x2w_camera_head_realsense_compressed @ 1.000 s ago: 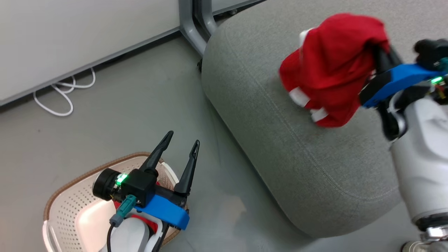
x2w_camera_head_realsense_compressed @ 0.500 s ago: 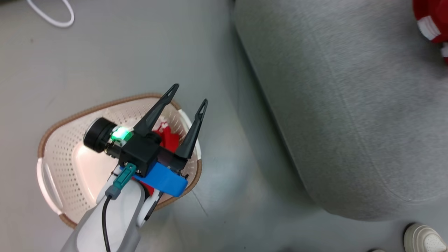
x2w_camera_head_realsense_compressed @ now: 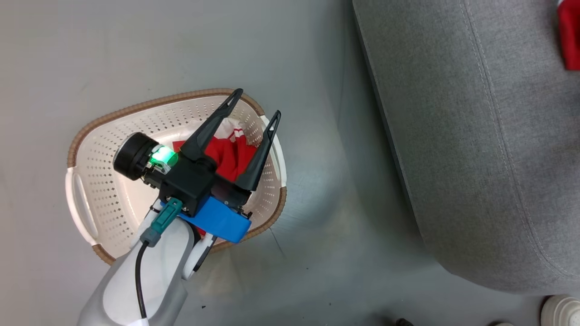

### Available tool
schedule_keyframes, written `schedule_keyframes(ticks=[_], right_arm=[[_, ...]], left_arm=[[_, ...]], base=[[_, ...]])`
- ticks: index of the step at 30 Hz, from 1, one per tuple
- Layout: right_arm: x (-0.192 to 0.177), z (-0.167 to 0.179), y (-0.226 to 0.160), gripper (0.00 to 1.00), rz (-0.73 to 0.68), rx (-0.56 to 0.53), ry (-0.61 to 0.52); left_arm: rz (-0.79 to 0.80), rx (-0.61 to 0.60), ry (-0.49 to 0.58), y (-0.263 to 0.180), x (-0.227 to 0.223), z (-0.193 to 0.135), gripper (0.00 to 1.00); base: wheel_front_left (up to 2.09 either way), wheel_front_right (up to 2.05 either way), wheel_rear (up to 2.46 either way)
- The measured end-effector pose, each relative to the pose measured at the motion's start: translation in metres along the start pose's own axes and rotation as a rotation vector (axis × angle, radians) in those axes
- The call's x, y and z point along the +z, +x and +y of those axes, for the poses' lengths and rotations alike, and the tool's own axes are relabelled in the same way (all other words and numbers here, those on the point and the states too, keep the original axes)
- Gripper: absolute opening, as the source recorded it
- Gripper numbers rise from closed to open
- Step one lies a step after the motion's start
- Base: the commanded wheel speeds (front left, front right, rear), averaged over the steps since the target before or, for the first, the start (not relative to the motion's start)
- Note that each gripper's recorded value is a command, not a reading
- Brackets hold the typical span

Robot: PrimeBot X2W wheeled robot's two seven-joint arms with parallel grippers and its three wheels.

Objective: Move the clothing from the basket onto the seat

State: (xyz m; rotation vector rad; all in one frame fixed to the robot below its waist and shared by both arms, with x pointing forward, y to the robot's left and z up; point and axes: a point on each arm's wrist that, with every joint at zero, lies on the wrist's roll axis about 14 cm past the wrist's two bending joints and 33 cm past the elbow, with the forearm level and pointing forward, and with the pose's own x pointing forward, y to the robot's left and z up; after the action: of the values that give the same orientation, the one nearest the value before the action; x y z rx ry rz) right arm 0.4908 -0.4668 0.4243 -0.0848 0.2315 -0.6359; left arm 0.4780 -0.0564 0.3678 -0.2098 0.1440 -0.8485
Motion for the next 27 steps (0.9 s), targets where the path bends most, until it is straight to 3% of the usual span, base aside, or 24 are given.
schedule_keyframes(ticks=[14, 22, 27], right_arm=[[0.026, 0.011, -0.02, 1.0, -0.042, 0.071, -0.003], [0.057, 0.02, -0.053, 1.0, -0.114, 0.167, -0.039], [0.079, 0.044, -0.086, 1.0, -0.183, 0.259, 0.006]], left_arm=[[-0.038, 0.064, -0.02, -0.013, 0.035, -0.009, 1.0], [-0.094, 0.166, -0.04, -0.043, 0.072, -0.014, 1.0], [-0.133, 0.258, -0.023, -0.076, 0.094, -0.01, 1.0]], base=[[0.0, 0.0, 0.0], [0.0, 0.0, 0.0], [0.0, 0.0, 0.0]])
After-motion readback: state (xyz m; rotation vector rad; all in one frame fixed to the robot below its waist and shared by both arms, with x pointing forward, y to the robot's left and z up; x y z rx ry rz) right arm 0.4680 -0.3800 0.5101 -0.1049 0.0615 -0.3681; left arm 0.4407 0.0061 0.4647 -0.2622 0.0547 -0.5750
